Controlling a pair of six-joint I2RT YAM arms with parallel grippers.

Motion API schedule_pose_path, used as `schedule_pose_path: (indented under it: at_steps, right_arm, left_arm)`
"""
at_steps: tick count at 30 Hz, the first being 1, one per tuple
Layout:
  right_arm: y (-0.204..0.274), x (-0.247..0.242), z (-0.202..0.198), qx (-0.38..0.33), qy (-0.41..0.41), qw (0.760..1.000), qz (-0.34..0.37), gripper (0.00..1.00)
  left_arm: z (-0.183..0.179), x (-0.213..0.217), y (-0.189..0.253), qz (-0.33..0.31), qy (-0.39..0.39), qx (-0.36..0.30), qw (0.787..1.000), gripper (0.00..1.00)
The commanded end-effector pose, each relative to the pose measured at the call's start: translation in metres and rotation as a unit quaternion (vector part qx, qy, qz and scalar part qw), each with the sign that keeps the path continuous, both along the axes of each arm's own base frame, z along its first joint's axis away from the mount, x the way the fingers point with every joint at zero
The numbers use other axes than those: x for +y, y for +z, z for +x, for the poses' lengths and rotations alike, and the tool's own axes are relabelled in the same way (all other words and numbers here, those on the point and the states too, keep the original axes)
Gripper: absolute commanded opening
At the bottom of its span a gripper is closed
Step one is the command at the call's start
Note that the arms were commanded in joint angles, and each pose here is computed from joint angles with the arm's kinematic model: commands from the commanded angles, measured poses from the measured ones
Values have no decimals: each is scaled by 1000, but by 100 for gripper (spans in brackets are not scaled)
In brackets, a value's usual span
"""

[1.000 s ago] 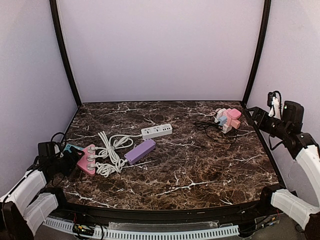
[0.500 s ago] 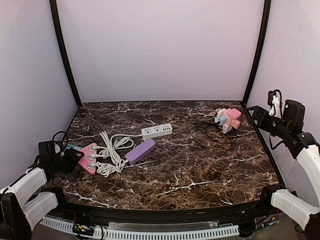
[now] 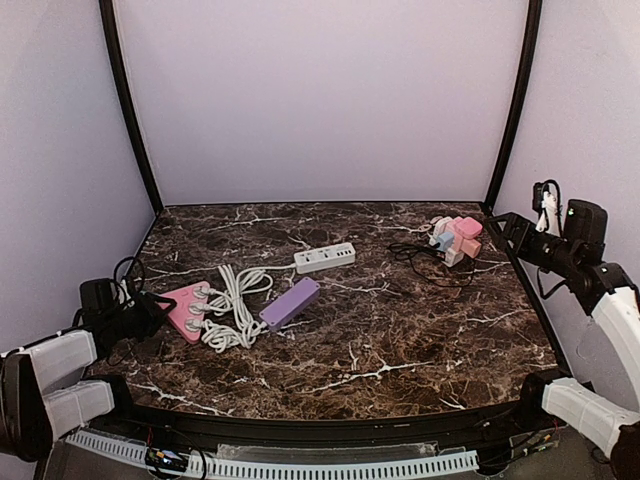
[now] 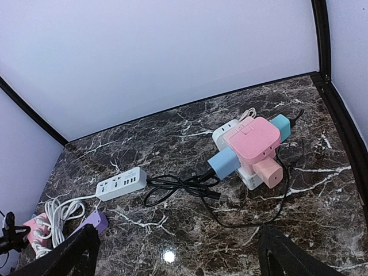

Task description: Pull the plug off the socket

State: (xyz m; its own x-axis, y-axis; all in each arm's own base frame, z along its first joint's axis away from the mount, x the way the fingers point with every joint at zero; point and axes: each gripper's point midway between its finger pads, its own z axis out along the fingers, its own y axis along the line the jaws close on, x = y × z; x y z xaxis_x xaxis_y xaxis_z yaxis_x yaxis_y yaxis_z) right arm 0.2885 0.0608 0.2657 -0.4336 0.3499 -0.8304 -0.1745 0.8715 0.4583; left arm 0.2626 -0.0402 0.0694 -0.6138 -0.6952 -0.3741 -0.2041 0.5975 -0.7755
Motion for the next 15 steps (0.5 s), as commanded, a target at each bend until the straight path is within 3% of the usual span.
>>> schedule_pose_path:
  at_steps: [1,7,15]
  right_arm:
    - [10,4,1,-15,15,1000,-4,95]
    - [6,12,1,-14,39,999,6,94]
    - [-10,21,-1,-1,55,998,23,92]
  left_arm:
    - [-2,-30,10,-31,-71,-32,996,41]
    - [-8,-59,8,-16,-133,-25,991,31]
    - [-19,-90,15,10,-200,-38,979,26]
